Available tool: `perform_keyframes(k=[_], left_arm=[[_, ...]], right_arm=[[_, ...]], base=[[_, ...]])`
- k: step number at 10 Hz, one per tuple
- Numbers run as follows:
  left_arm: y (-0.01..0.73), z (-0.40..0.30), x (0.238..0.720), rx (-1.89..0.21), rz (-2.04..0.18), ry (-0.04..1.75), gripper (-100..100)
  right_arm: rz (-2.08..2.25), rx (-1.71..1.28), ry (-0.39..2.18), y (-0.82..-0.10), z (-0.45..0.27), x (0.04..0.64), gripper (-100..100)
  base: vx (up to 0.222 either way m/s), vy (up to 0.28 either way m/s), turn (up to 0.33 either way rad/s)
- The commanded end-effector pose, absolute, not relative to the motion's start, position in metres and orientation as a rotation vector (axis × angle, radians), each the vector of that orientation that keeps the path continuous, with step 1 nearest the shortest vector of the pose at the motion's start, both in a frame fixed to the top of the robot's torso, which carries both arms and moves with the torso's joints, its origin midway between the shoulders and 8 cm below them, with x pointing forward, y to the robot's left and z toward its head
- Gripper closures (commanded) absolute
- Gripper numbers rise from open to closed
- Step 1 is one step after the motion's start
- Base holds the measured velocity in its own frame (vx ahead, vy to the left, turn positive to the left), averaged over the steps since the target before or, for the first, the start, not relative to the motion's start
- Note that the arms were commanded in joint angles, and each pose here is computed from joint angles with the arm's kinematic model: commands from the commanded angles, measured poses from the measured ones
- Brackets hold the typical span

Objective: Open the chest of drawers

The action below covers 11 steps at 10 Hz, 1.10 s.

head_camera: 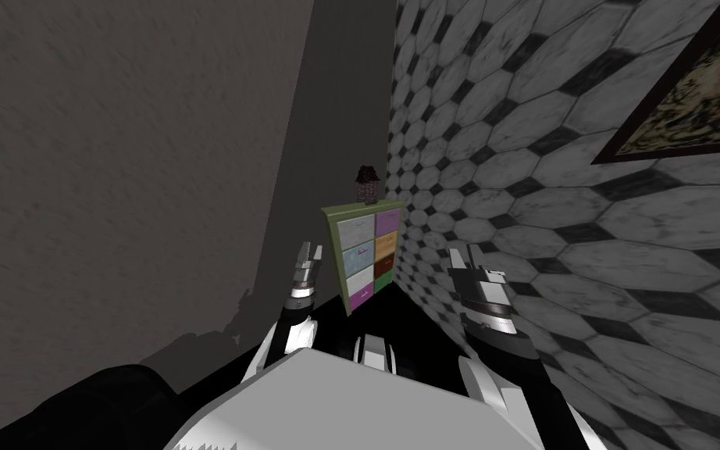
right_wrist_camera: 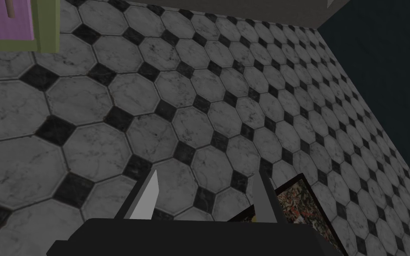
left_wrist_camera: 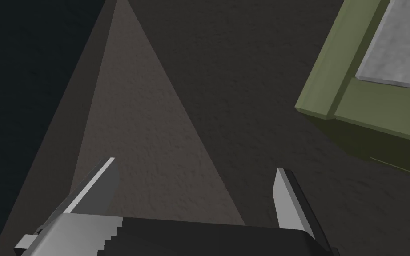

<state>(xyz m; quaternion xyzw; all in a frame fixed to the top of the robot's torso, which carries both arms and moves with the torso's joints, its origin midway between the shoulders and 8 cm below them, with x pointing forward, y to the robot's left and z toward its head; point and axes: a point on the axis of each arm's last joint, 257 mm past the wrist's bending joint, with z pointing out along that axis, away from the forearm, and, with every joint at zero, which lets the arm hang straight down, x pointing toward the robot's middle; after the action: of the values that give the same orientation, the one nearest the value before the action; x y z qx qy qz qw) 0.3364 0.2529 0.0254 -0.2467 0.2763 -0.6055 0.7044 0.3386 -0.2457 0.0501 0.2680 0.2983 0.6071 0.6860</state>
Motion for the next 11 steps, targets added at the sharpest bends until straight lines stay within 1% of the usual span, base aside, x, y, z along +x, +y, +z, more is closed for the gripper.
perform_keyframes(k=[1,6,11], left_arm=[[0.254,0.009,0.344,-0.552,-1.345,0.677,-100],[0.271,-0.031,0.361,-0.621,-1.330,0.766,-100],[0.293,-0.071,0.374,-0.721,-1.306,0.815,-100]], right_arm=[[1.360,0.600,0.668,-0.246,0.050,0.339,0],[1.360,0.600,0.668,-0.246,0.050,0.339,0],[1.360,0.600,0.668,-0.246,0.050,0.339,0]], base=[[0.080,-0.061,0.034],[0.079,-0.078,0.046],[0.093,-0.087,0.050]])
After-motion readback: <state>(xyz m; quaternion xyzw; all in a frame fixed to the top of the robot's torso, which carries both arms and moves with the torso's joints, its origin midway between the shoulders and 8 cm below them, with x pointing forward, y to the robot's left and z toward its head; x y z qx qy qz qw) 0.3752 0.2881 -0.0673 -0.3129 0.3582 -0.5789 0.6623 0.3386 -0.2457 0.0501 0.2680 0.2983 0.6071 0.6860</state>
